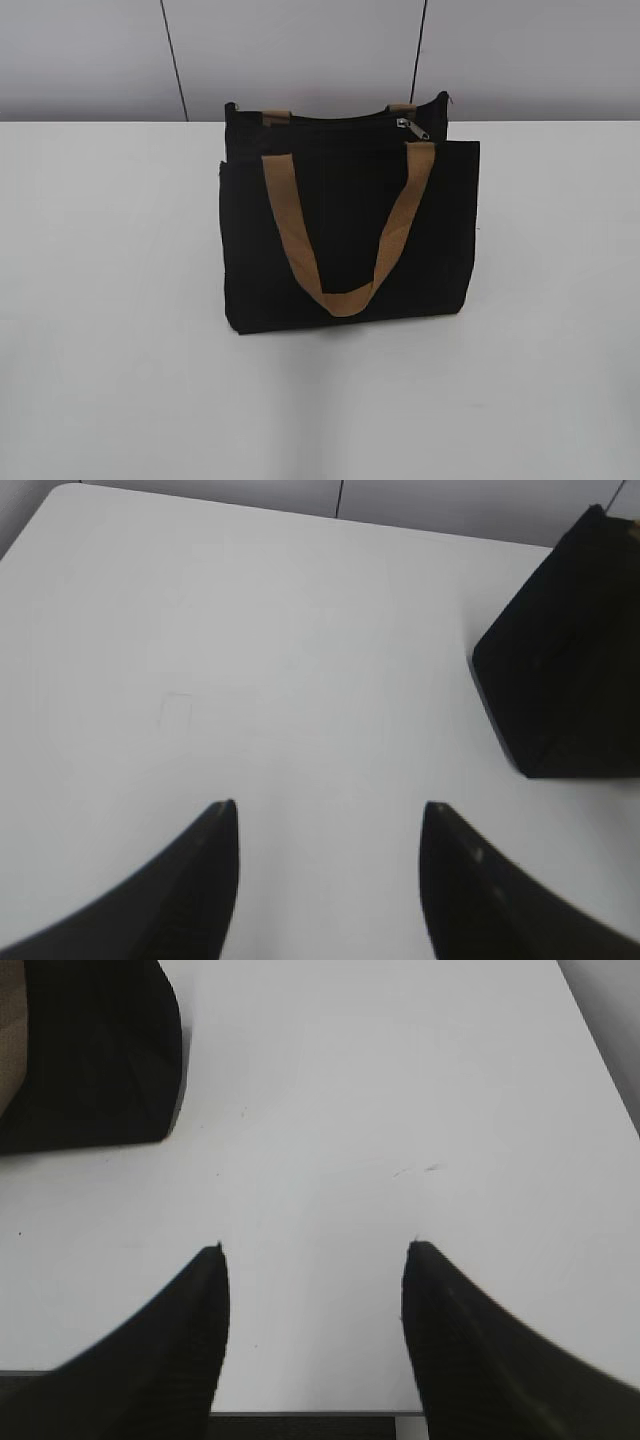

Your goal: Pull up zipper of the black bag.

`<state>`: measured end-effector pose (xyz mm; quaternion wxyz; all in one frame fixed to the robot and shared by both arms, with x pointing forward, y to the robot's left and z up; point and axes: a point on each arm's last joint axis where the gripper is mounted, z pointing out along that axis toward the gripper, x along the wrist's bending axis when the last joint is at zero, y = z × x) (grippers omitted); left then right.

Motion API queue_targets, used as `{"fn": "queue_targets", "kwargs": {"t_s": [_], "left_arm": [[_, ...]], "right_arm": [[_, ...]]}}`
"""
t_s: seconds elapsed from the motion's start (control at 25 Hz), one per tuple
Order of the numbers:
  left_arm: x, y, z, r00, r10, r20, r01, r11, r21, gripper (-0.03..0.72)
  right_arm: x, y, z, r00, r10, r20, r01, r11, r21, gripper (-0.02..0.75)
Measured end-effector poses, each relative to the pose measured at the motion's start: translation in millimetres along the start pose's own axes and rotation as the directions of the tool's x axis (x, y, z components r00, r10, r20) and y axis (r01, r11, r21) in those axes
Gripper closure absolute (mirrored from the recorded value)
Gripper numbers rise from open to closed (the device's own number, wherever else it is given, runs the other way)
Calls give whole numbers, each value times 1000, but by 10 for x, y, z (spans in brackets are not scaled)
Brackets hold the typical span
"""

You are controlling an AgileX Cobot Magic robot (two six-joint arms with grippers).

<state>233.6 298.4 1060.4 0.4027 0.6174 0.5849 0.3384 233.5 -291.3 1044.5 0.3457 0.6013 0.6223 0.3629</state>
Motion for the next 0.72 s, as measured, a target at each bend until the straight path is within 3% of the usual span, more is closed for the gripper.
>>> {"fn": "queue_targets", "kwargs": {"t_s": [0.72], "left_arm": [[-4, -24, -37, 999, -16, -33, 15, 999, -30, 253]], "right_arm": [[0, 0, 0, 1000, 0, 0, 0, 1000, 0, 304]]}}
